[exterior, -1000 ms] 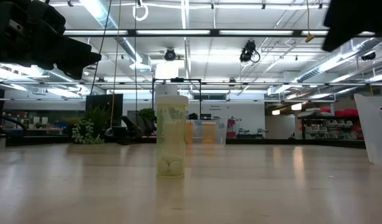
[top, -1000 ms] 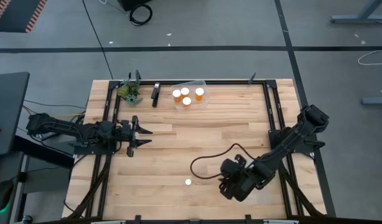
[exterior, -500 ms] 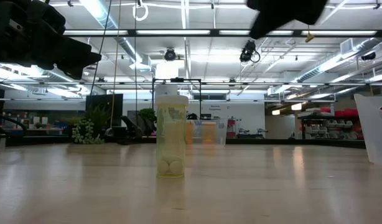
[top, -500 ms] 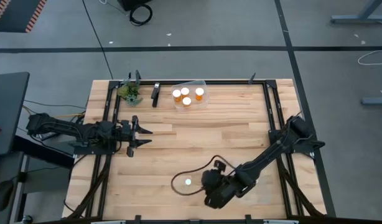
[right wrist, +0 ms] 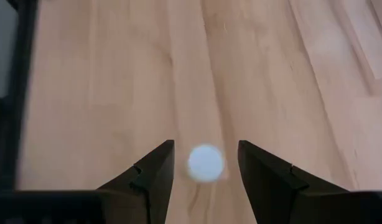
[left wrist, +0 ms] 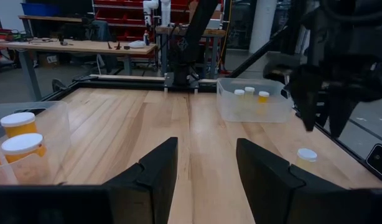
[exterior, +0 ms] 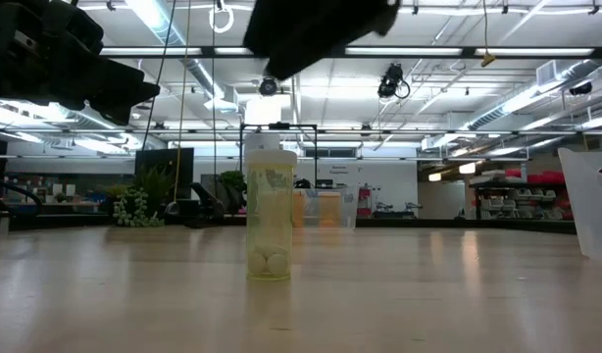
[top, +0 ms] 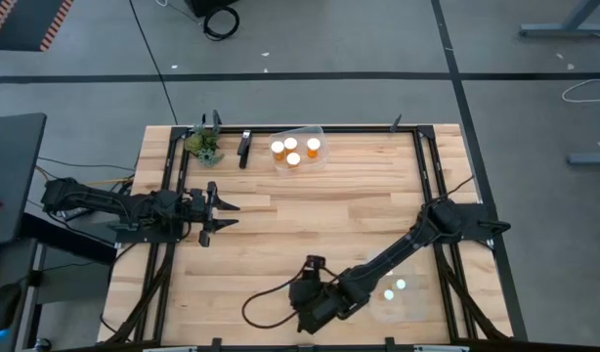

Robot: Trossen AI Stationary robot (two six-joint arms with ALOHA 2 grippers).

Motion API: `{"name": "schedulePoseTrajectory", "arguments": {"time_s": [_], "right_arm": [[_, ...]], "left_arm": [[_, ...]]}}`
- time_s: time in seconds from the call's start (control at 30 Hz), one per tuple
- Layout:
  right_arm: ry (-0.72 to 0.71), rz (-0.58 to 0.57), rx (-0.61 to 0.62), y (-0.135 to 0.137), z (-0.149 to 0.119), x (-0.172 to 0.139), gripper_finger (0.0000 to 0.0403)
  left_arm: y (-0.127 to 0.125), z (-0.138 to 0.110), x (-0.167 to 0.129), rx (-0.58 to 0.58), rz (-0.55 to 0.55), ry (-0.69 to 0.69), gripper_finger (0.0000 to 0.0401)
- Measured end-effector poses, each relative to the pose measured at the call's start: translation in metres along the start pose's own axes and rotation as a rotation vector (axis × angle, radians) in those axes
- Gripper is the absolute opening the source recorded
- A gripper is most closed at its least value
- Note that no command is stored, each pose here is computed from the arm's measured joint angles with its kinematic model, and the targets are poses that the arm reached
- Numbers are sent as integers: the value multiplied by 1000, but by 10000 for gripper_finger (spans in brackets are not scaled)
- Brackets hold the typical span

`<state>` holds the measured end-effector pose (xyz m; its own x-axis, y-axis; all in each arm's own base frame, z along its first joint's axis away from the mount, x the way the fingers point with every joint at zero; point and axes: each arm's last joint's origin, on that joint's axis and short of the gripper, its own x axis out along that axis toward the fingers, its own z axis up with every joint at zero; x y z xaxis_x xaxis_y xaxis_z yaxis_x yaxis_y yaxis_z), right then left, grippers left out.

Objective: Pick and place medicine bottles into bin by pill shape (circle, oval)
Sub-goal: Put the small transparent pill bottle into the bottom transparent bin

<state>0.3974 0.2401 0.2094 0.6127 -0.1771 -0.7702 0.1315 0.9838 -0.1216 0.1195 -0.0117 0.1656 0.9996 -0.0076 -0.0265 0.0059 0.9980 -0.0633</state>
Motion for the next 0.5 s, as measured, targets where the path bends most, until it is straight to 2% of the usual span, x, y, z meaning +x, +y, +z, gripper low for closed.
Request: {"name": "schedulePoseTrajectory", "arguments": {"time_s": [0.17, 0.5], "right_arm": [[5, 5, -41, -7, 4, 19, 184], [10, 59, -56, -13, 7, 27, 184]], "left_arm": [[0, 0, 0, 0, 0, 1, 172], [0, 0, 0, 0, 0, 1, 172]]}}
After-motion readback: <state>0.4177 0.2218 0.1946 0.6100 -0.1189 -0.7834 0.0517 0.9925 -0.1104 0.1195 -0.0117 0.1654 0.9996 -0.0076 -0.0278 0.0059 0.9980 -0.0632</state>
